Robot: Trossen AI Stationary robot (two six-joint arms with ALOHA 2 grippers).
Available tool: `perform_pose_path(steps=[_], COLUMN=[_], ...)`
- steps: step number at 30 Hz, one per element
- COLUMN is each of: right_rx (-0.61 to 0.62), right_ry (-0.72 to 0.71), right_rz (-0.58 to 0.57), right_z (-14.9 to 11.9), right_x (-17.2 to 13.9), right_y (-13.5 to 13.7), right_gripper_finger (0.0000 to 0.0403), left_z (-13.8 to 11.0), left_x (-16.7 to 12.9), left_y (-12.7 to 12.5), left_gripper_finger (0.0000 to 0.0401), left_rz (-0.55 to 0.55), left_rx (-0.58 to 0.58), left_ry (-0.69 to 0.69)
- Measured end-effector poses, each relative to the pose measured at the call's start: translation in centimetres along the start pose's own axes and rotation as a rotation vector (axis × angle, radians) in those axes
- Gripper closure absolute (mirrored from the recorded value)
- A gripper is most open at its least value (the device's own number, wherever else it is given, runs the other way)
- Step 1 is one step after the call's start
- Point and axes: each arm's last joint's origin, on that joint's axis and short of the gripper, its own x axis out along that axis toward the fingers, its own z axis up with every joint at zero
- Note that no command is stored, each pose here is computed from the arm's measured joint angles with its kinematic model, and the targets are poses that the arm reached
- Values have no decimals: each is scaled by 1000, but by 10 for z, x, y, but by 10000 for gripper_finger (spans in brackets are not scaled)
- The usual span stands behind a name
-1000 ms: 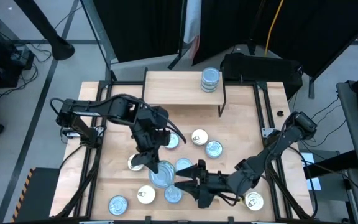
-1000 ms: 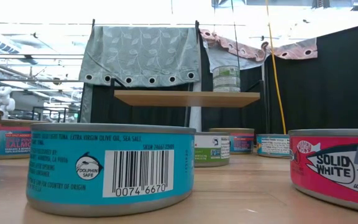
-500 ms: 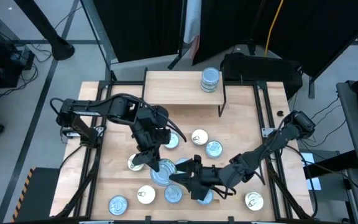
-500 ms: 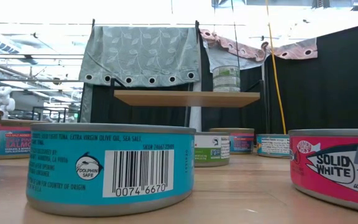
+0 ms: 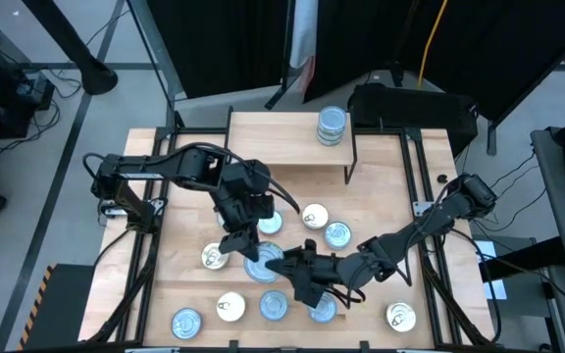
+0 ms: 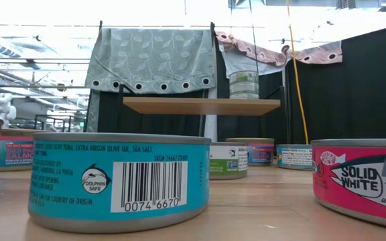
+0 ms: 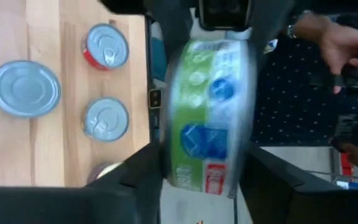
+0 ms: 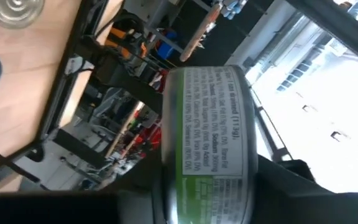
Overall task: Stack canned seafood by type on shelf
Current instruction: Stack the green tuna can on top of the other green tuna cans on the shelf
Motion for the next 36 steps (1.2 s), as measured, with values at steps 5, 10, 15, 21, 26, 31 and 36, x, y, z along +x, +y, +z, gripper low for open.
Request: perform_pose_path(steps=[5, 10, 15, 21, 26, 31, 36], right_rx=[38, 111, 185, 322, 531, 730, 877], right_ry=[34, 67, 110, 175, 99, -119, -423], right_rz=[37, 51, 66, 59, -44, -212, -357], right_z=[0, -1, 1, -3, -27, -70, -118], right_x=[0, 0, -2, -10, -31, -60, -85], right_y=[3, 3, 3, -3, -25, -51, -63], right_gripper_finger=[288, 277, 275, 282, 273, 275, 274], left_z=[0, -5, -21, -47, -63, -67, -58], left_x=[-4, -23, -52, -79, -74, -51, -28], left_y=[1, -3, -19, -49, -88, -118, -128], left_gripper_finger=[158, 134, 128, 128, 127, 127, 127], left_rz=[66, 128, 227, 445, 604, 765, 953], left_rx=[-27, -7, 111, 399, 867, 1282, 1431], left_ry=[-40, -119, -240, -411, -504, -524, -541])
